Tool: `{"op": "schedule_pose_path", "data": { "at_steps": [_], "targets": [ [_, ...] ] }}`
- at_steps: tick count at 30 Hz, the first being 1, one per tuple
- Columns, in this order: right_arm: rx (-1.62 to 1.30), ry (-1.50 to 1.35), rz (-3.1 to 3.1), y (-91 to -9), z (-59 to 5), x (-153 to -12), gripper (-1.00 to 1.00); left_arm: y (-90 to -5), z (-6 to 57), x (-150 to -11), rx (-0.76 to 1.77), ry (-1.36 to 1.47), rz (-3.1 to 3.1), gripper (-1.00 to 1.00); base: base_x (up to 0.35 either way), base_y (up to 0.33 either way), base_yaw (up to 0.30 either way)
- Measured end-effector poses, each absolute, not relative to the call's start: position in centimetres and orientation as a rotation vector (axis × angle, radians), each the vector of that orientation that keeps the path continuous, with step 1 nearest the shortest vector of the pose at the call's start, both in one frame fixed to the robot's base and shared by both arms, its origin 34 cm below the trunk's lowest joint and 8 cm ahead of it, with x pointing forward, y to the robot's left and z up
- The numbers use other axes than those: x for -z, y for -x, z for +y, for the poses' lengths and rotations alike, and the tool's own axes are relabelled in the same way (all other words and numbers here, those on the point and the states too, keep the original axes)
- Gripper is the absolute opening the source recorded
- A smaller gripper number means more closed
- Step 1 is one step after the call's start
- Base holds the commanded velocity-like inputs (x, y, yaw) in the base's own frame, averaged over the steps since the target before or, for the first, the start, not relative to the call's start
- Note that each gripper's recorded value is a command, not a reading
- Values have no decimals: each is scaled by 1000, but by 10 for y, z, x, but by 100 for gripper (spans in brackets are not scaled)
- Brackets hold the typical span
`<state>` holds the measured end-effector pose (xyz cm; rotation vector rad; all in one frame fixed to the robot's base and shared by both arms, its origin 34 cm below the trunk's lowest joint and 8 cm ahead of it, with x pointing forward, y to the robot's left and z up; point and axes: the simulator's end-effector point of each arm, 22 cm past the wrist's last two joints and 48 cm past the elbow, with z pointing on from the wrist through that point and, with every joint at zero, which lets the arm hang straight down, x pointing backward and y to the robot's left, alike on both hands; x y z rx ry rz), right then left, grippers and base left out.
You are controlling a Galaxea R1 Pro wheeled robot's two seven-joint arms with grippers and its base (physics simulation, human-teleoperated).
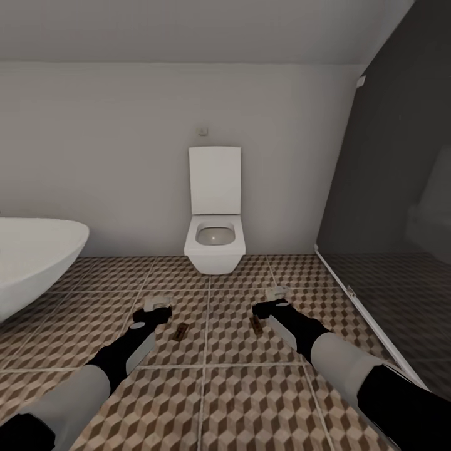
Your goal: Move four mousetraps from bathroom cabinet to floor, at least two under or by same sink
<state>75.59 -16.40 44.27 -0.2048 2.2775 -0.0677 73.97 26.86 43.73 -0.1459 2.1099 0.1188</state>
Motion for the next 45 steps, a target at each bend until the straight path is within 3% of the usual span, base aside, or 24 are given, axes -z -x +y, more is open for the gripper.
{"op": "schedule_pose_path", "data": {
  "at_steps": [45],
  "targets": [
    [80,194,2152,-767,-164,-563,100,-748,255,-547,-105,126,2003,100,0,0,0]
  ]
}}
